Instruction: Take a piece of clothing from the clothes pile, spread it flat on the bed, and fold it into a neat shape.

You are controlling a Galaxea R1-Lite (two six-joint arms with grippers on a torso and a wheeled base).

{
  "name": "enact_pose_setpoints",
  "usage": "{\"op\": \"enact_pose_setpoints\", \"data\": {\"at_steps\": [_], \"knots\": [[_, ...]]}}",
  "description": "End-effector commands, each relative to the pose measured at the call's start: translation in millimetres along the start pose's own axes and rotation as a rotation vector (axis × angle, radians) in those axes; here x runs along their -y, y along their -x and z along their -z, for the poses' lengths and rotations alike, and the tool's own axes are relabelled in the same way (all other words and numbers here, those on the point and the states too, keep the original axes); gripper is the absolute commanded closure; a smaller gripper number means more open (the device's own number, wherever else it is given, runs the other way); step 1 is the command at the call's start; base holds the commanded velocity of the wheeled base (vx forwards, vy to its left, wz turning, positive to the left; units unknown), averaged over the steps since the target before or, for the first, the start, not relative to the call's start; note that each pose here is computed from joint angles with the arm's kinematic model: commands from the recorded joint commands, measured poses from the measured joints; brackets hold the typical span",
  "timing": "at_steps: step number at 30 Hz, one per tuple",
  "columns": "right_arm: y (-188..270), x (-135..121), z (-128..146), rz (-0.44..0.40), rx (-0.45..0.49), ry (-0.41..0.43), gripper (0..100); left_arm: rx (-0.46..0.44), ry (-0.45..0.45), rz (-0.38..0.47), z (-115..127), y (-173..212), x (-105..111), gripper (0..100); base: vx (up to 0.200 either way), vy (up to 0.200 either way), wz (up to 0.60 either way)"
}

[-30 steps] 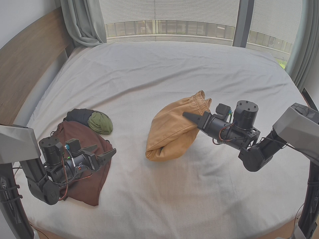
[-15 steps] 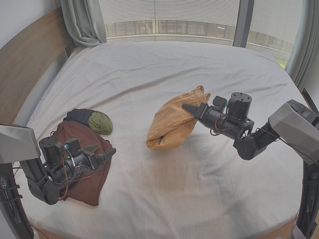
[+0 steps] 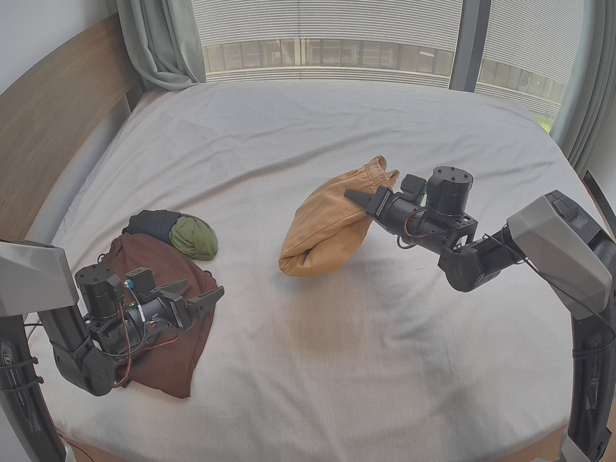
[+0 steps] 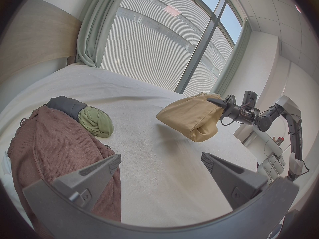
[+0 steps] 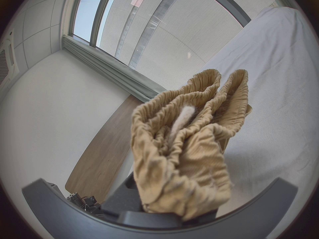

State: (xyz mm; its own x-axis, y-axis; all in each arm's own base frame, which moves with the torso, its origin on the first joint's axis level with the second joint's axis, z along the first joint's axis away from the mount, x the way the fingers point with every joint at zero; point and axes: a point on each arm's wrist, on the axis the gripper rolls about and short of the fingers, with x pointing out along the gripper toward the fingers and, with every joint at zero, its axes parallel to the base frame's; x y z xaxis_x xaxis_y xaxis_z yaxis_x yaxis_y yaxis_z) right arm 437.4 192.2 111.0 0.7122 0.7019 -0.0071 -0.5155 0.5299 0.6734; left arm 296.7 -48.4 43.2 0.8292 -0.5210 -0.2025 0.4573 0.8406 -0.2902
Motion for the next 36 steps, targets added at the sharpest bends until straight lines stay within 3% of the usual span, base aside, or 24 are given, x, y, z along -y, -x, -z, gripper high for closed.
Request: {"op": "enact_pose_setpoints", "data": {"at_steps": [1, 14, 23, 30, 36], "knots": [[-9, 4, 0, -0.007, 0.006, 0.012, 100, -0.001, 0.000, 0.001, 0, -1, 0, 0, 0.000, 0.000, 0.00], [-31, 6, -11, -0.012, 0.012, 0.039, 100, 0.001, 0.014, -0.001, 0, -1, -1, 0, 0.000, 0.000, 0.00], [-43, 36, 10, 0.037, -0.032, 0.015, 100, 0.000, 0.016, -0.001, 0, -1, -1, 0, 0.000, 0.000, 0.00], [-33, 95, 49, 0.161, -0.115, 0.023, 100, 0.001, 0.014, 0.000, 0, -1, -1, 0, 0.000, 0.000, 0.00], [-18, 109, 65, 0.220, -0.132, 0.019, 100, 0.002, 0.013, 0.001, 0, -1, -1, 0, 0.000, 0.000, 0.00]]}}
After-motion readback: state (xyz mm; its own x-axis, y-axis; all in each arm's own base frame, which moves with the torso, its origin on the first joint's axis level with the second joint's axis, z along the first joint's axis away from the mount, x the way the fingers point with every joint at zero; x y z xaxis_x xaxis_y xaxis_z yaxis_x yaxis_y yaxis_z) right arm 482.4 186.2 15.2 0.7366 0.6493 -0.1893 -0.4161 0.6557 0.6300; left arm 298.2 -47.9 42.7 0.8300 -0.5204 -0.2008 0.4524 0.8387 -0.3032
